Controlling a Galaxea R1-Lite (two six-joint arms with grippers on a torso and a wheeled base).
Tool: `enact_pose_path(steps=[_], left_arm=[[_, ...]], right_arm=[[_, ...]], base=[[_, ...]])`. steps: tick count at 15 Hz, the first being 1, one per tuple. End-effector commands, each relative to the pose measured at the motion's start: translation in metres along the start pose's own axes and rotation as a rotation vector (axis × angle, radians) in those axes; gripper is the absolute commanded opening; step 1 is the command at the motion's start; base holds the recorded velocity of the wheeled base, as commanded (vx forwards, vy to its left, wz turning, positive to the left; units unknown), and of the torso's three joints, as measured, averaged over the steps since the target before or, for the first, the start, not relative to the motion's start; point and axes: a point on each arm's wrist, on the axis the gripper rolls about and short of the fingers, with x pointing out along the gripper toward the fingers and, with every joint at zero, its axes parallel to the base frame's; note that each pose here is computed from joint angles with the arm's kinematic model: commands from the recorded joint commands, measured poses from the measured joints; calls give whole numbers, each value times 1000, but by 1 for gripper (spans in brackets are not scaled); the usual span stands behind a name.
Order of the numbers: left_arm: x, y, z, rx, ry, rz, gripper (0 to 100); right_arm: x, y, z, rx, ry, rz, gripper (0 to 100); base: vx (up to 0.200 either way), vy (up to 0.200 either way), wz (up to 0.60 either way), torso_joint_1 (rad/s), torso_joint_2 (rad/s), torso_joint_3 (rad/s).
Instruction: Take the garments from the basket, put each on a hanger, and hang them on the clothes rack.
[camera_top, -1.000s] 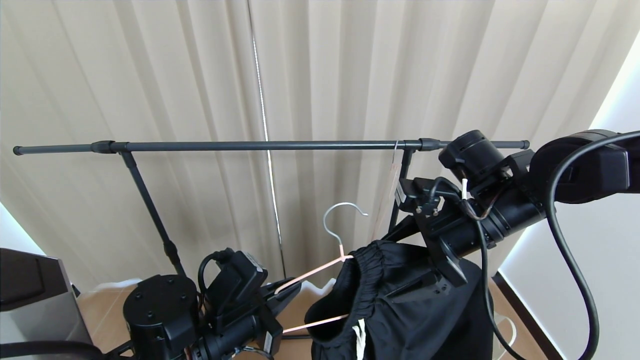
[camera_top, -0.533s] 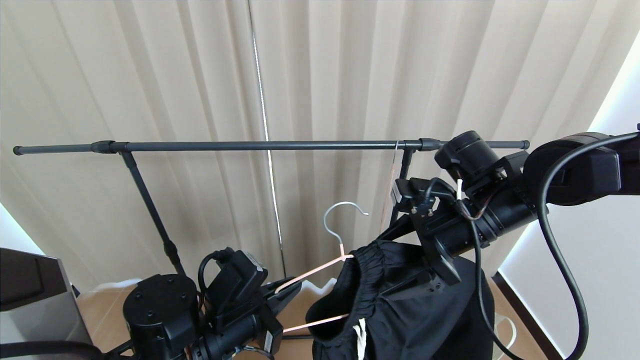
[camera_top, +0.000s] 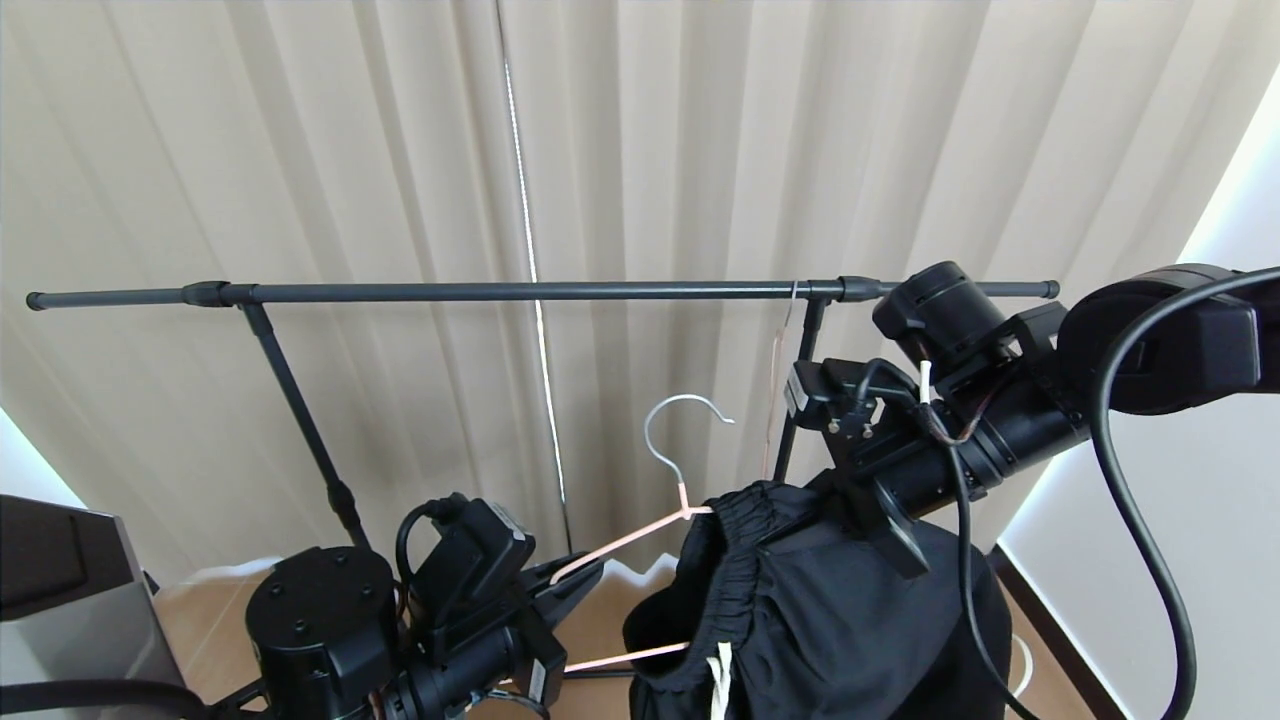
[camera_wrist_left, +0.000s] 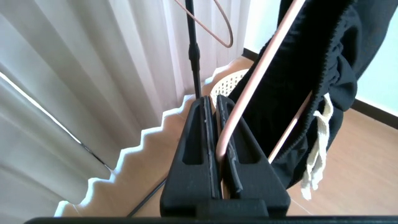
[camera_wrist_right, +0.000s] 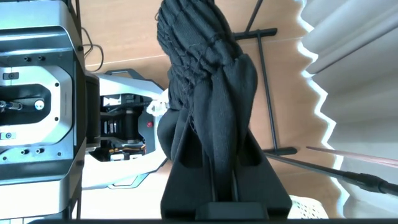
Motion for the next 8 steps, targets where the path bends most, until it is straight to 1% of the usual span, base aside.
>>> enact_pose_path(steps=[1,5,8], left_arm=[[1,0,-1,-1,5,0,0],[-1,0,-2,0,8,0,0],[0,2,0,-2,1,7,0]], right_arm=[[-8,6,2,-12,-12,-9,0],[-9,10,2,-13,-9,-7,0],[-9,14,5,-25,-14,-3,0]], base=[[0,0,0,0,0,0],[0,0,0,0,0,0],[0,0,0,0,0,0]])
